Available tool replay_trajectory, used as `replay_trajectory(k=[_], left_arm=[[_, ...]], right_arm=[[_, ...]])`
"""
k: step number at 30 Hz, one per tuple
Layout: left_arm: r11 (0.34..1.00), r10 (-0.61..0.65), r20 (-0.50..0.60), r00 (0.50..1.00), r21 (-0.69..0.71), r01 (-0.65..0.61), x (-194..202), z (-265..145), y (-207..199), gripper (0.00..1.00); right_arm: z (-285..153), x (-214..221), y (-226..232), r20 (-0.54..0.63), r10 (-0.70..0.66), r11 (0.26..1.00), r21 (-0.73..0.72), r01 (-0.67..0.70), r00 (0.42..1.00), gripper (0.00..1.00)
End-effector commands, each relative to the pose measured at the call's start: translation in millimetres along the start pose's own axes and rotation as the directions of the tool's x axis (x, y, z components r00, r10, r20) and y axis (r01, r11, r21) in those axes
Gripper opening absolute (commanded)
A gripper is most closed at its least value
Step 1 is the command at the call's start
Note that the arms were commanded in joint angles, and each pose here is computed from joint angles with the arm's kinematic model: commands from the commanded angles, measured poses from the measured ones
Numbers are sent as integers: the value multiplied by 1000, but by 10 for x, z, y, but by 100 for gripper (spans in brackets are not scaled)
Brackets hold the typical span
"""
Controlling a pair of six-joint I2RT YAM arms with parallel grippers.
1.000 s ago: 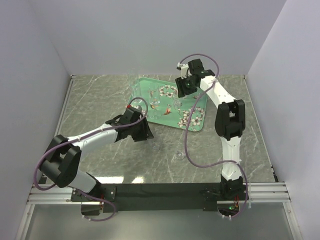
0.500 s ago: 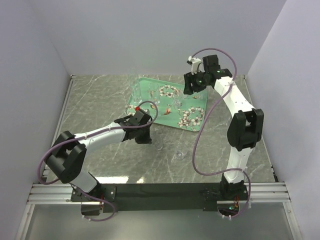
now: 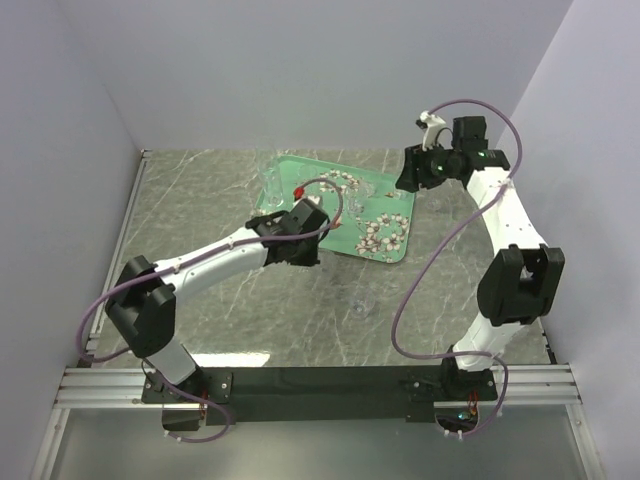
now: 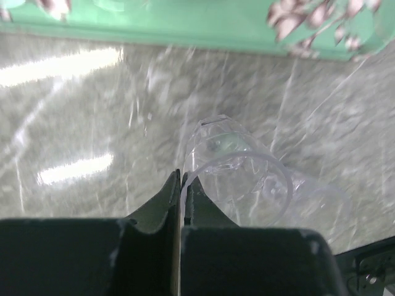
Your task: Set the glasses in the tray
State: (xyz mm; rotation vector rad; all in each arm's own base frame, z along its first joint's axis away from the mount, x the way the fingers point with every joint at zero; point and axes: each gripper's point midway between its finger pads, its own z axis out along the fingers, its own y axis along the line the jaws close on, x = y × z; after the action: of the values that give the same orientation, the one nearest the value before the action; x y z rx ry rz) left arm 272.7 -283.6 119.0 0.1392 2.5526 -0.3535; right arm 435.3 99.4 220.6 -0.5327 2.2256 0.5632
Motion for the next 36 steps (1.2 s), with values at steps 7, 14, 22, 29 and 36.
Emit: replay_trajectory(k=[7,14,22,29,36], left_arm=[[984,173,23,985,-47,-171,-518,62,-274,0],[973,224,36,974,-57,-221,-797,185,-457,0],[966,253,54,966,-66,-250,-971,359,-598,1],[962,265,61,962,-89,-259,-1071,522,-650,1],[959,270,53,961,-102,-264,-1165,734,-623,2]], right_arm=[[-298,97,-136,63,-2,1000,23,1,998,63],[-390,214,-255,67,19,999,44,-22,998,63],[-399,267,-307,70,35,998,46,-38,997,63],[-396,303,-331,69,43,998,47,-47,997,63],[-393,416,-349,57,43,997,54,-46,997,63]])
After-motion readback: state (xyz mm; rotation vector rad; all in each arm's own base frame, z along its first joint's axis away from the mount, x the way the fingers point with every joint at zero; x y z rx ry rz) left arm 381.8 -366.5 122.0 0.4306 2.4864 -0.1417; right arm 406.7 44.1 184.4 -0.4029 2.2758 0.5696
